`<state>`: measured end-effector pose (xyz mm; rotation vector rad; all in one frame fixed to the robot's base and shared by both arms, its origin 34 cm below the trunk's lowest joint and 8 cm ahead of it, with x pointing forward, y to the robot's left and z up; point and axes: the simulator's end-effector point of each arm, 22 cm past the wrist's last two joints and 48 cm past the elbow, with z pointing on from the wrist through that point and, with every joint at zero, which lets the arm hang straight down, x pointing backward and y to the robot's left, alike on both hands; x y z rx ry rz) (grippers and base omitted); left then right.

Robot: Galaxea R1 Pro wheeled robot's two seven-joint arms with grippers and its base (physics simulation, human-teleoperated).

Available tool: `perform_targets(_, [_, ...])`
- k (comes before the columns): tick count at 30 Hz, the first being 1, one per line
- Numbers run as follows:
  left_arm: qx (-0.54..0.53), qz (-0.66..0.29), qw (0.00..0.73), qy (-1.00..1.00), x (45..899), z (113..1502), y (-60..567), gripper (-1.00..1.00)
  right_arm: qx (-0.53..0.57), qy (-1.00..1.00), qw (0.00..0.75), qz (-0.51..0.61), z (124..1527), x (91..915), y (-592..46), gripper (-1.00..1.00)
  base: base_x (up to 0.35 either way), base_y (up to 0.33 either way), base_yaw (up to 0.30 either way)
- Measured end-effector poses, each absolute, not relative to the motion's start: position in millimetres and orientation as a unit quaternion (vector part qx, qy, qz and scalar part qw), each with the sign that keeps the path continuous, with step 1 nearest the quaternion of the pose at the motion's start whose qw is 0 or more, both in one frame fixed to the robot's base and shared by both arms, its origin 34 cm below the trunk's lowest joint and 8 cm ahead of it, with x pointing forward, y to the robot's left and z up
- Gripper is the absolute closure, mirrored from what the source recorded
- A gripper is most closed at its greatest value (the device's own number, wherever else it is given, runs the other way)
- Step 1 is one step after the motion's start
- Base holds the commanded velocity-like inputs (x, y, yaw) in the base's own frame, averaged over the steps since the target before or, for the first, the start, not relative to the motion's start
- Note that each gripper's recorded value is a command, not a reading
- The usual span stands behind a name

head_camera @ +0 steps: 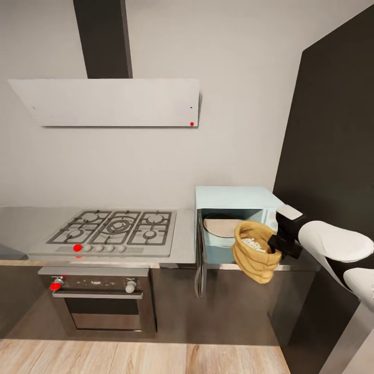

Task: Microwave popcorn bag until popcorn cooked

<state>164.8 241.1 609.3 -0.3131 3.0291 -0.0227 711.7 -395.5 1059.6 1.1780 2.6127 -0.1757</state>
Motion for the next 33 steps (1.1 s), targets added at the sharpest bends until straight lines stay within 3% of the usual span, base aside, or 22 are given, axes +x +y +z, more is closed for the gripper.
perform_targets(33, [-0.102,-0.007,0.049,0.994,165.4,609.3,241.0,-1.0,0.389,0.91,0.133,-0.056,1059.1,716.2,-368.1,1.0,0.071,0.011,0.0])
